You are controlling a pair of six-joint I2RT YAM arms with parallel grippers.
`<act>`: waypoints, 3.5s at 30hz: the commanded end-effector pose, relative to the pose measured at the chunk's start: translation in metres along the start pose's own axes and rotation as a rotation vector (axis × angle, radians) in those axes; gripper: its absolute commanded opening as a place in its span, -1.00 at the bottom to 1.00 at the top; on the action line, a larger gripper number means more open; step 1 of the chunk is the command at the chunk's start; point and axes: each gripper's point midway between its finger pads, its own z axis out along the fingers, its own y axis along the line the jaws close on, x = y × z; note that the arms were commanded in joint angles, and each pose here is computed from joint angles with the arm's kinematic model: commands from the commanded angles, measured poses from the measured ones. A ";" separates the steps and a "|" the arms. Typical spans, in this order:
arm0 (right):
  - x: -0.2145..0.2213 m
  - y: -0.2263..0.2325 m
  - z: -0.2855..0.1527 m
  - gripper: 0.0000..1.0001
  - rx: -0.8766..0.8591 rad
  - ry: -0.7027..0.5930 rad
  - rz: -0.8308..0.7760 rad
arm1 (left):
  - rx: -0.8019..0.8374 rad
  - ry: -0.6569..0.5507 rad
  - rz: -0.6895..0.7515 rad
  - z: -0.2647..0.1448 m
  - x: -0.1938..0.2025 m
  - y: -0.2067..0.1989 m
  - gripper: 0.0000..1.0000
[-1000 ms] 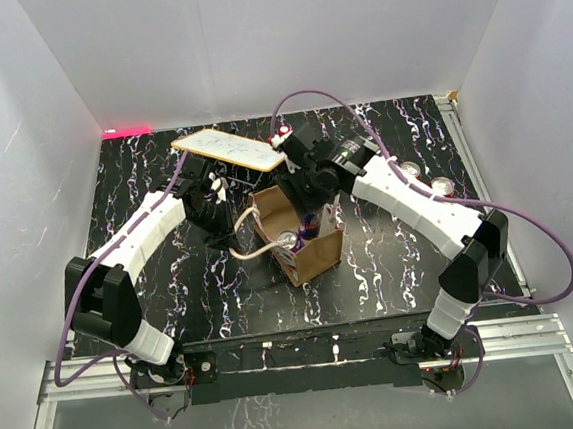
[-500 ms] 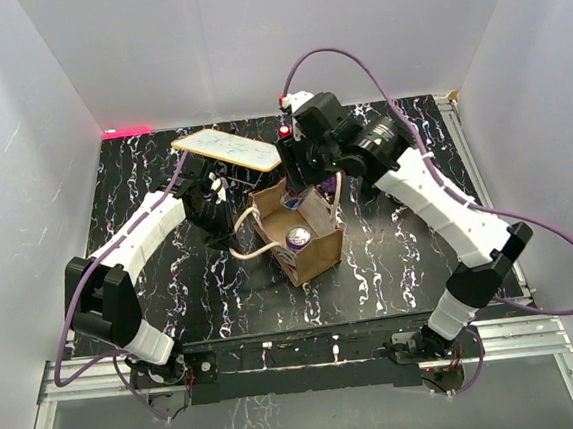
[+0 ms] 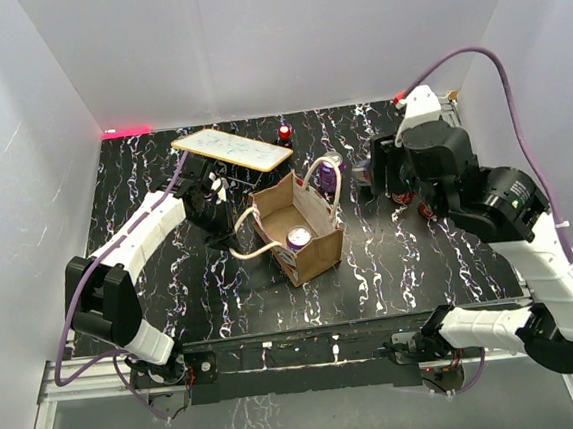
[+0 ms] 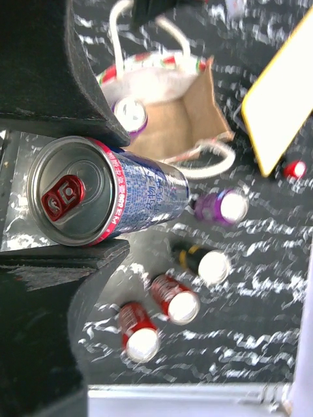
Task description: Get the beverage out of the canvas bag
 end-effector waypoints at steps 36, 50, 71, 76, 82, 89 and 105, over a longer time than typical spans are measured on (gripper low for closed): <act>0.139 -0.062 0.252 -0.63 0.187 0.366 0.031 | 0.012 0.016 0.027 -0.012 0.002 -0.008 -1.00; 0.132 -0.063 0.227 0.68 0.186 0.390 0.040 | 0.029 0.019 0.035 -0.008 0.002 -0.009 -1.00; 0.049 -0.034 0.106 0.83 -0.001 0.205 0.048 | 0.026 0.010 0.040 -0.012 0.015 -0.002 -1.00; 0.026 0.044 0.109 0.83 -0.172 0.147 -0.019 | 0.027 0.006 0.041 -0.014 0.015 -0.003 -1.00; 0.065 0.127 0.125 0.83 -0.274 0.248 -0.107 | 0.025 0.000 0.043 -0.015 0.015 -0.002 -1.00; 0.143 0.133 0.156 0.90 -0.232 0.496 -0.207 | 0.028 0.000 0.045 -0.013 0.013 -0.003 -1.00; 0.285 0.123 0.161 0.95 -0.234 0.942 -0.302 | 0.023 0.013 0.039 -0.011 0.016 -0.001 -1.00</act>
